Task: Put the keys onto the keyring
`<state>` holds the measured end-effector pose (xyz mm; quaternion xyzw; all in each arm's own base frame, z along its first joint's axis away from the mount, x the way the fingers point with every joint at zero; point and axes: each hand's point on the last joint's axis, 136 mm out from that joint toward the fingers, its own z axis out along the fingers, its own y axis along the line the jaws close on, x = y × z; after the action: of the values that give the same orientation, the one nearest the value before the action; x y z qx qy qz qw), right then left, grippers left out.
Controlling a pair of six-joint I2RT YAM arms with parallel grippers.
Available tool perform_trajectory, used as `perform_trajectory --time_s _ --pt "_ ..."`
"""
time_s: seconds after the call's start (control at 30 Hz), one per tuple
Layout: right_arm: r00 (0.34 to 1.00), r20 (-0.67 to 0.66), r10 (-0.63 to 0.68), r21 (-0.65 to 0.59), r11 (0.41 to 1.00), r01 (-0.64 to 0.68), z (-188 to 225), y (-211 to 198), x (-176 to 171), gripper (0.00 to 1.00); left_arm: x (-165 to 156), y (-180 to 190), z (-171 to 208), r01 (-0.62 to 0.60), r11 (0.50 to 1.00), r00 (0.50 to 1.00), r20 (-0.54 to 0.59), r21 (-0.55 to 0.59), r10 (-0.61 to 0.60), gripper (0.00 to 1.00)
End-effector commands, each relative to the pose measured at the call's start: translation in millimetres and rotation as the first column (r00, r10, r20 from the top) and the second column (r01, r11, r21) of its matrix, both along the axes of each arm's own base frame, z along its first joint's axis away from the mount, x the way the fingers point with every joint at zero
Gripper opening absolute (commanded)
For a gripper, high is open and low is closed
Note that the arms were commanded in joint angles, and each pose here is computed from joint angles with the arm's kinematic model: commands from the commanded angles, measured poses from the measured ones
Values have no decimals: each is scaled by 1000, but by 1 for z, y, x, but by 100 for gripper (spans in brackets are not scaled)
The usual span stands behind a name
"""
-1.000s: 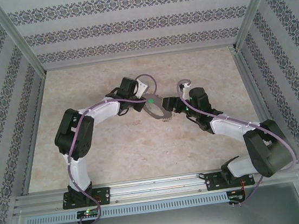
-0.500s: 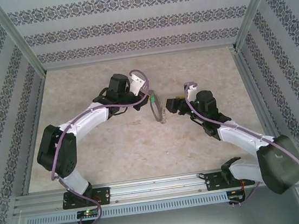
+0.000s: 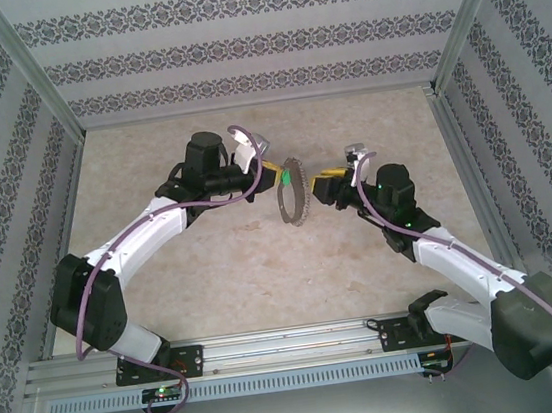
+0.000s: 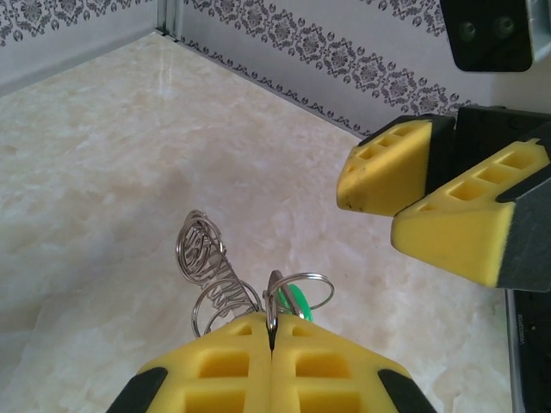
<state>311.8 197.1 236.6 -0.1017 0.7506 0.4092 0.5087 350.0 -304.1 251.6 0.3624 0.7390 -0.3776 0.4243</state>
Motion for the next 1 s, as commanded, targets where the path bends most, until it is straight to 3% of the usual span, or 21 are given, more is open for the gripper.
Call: perform_trajectory --time_s 0.0,0.23,0.63,0.97 --pt "992 93 87 43 995 -92 39 14 -5 45 -10 -10 33 45 997 997 70 -61 -41 0" --pt "984 119 134 29 990 -138 55 36 -6 44 -14 -15 36 53 997 996 76 -55 -49 0" --pt "983 93 158 -1 987 -158 48 53 1 35 -20 -20 46 62 996 994 95 -61 -56 0" --pt "985 73 157 -16 988 -157 38 54 4 8 -21 -21 49 65 996 993 107 -58 -58 0"
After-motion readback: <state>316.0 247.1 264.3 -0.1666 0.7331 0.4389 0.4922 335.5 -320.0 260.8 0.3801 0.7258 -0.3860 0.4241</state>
